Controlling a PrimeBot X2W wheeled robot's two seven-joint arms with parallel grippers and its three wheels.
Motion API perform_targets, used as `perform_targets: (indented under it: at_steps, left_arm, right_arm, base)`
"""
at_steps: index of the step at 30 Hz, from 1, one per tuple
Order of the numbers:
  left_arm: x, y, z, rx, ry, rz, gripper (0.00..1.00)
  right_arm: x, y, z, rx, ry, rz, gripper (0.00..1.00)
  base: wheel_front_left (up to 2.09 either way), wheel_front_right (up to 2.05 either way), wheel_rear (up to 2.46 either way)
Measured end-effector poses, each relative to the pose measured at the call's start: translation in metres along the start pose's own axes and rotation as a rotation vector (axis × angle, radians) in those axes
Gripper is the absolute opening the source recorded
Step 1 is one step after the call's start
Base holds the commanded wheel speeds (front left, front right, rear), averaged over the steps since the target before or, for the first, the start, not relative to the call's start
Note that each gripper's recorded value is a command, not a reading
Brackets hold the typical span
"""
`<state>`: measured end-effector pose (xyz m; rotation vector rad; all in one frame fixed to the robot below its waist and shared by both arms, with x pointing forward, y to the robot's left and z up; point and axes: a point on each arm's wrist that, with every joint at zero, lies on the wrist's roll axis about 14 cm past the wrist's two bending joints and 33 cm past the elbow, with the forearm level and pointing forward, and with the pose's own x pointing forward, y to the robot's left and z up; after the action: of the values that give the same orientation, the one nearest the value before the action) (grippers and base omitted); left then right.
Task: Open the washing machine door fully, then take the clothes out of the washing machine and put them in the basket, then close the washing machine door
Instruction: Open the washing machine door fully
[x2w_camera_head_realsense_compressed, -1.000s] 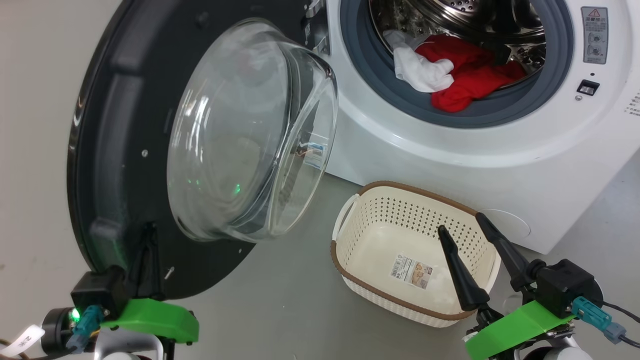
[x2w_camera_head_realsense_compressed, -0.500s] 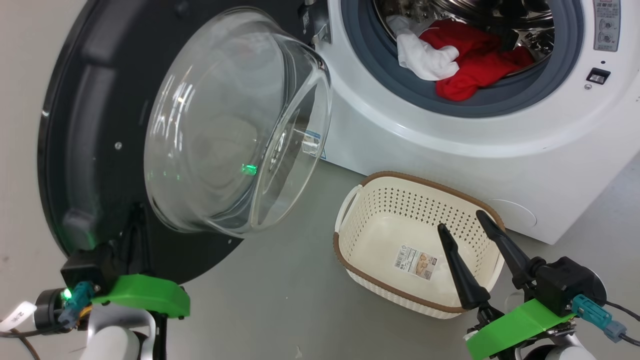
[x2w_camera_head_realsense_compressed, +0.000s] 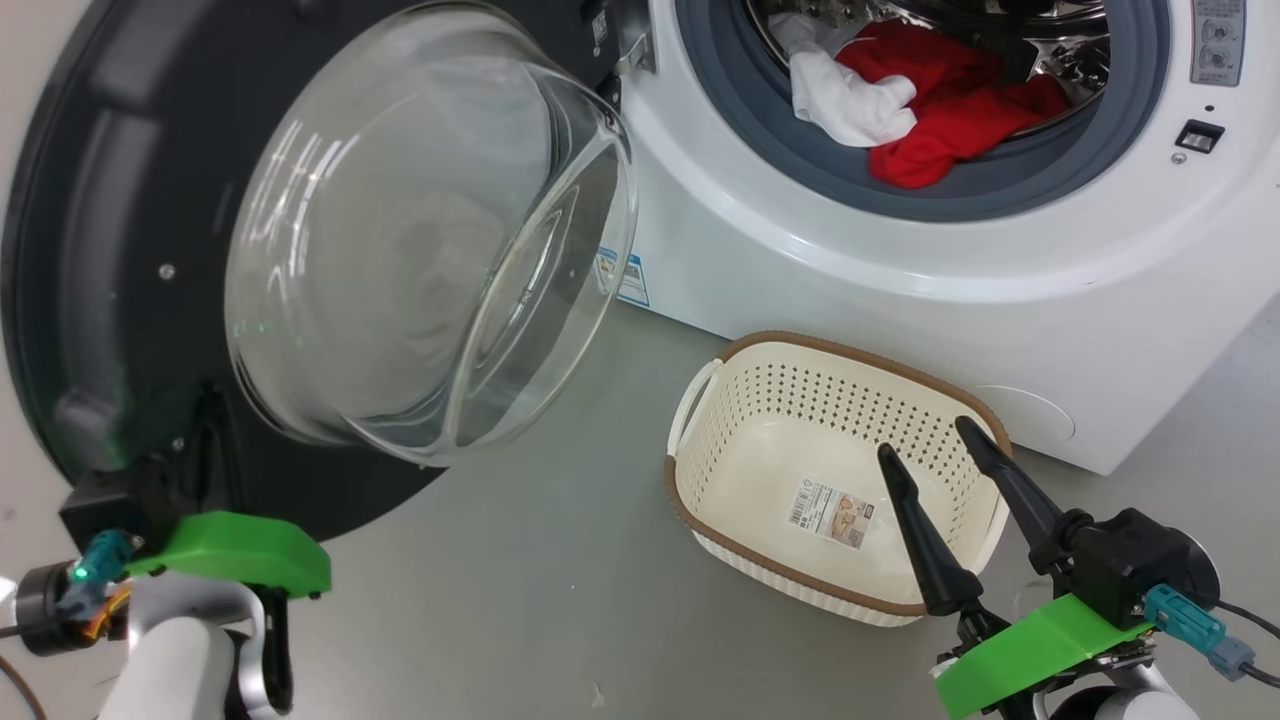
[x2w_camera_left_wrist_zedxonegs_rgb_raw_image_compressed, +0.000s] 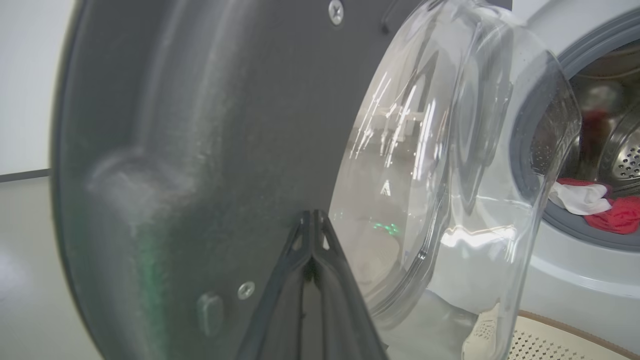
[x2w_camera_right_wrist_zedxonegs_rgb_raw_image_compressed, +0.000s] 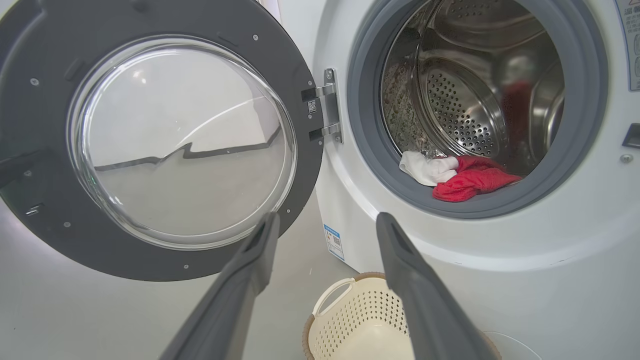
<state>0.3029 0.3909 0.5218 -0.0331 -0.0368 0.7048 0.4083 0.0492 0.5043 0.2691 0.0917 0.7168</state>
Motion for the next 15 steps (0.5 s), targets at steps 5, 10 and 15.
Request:
perform_targets:
  at_steps: [5, 10, 15]
  left_arm:
    - [0.006, 0.011, -0.002, -0.021, 0.012, 0.043, 0.0]
    - [0.009, 0.022, -0.005, -0.02, 0.023, 0.071, 0.0]
    - [0.013, 0.029, -0.009, -0.01, 0.039, 0.086, 0.0]
  right_arm:
    - [0.0, -0.002, -0.001, -0.007, 0.008, -0.003, 1.0]
    - [0.0, -0.002, -0.001, -0.014, 0.013, -0.005, 1.0]
    - [0.0, -0.002, -0.001, -0.014, 0.013, -0.004, 1.0]
  base:
    - [0.0, 0.0, 0.0]
    - [0.0, 0.0, 0.0]
    - [0.0, 0.0, 0.0]
